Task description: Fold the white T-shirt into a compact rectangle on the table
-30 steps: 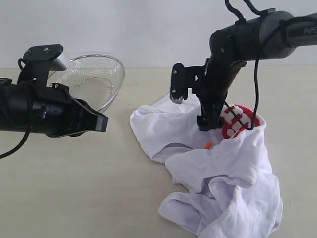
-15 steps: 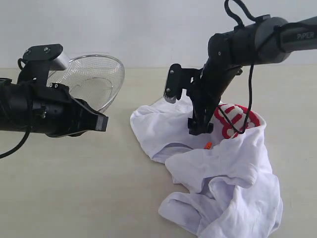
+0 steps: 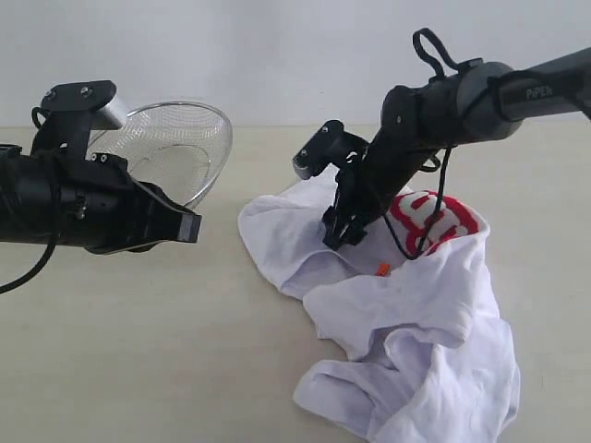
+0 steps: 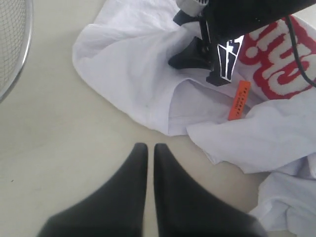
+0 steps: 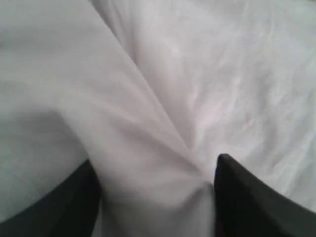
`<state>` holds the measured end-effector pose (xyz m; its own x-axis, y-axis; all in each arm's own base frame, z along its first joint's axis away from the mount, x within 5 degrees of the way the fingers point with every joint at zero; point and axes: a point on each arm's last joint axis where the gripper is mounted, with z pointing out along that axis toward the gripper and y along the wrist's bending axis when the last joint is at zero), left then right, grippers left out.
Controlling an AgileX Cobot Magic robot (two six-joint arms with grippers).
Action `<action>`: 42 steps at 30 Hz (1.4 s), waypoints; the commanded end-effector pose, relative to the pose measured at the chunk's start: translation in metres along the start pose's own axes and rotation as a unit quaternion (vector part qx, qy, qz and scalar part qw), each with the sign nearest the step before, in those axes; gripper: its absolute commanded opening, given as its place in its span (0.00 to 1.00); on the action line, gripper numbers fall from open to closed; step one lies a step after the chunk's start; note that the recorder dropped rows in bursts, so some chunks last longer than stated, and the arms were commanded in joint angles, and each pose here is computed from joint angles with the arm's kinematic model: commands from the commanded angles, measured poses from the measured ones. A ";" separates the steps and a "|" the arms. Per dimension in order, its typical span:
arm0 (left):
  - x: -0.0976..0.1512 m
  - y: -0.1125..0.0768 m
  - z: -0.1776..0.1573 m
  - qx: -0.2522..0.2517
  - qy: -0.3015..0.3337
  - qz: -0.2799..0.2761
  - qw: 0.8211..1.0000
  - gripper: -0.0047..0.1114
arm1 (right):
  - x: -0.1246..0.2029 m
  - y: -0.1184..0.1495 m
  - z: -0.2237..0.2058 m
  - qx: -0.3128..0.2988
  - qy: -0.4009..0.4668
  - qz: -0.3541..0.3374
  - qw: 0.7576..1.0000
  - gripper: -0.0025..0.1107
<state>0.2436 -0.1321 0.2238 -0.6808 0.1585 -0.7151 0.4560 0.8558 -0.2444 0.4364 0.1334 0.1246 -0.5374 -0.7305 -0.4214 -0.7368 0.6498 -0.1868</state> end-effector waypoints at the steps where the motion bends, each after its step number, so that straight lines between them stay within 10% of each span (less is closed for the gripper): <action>1: -0.001 -0.001 -0.002 -0.004 -0.007 0.005 1.000 0.08 | -0.007 -0.008 0.004 0.043 -0.049 0.015 0.998 0.36; 9: -0.001 0.000 -0.002 -0.004 -0.008 0.005 1.000 0.08 | -0.009 -0.008 0.004 0.045 -0.061 0.034 0.997 0.02; 15: -0.001 0.000 -0.002 -0.006 -0.009 0.005 1.000 0.08 | -0.018 -0.016 0.001 0.074 -0.110 0.124 0.983 0.02; 25: -0.001 -0.001 -0.002 -0.003 -0.006 0.005 1.000 0.08 | -0.019 -0.080 -0.025 0.109 -0.266 0.456 0.842 0.02; 42: -0.002 0.000 -0.002 -0.006 -0.010 0.001 1.000 0.08 | -0.011 -0.128 -0.054 0.129 -0.286 0.493 0.812 0.07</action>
<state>0.2455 -0.1307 0.2244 -0.6709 0.1503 -0.7261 0.4441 0.8657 -0.2311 0.5133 0.0517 0.1948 -0.4932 0.3350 -0.8028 0.0816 0.9366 0.3407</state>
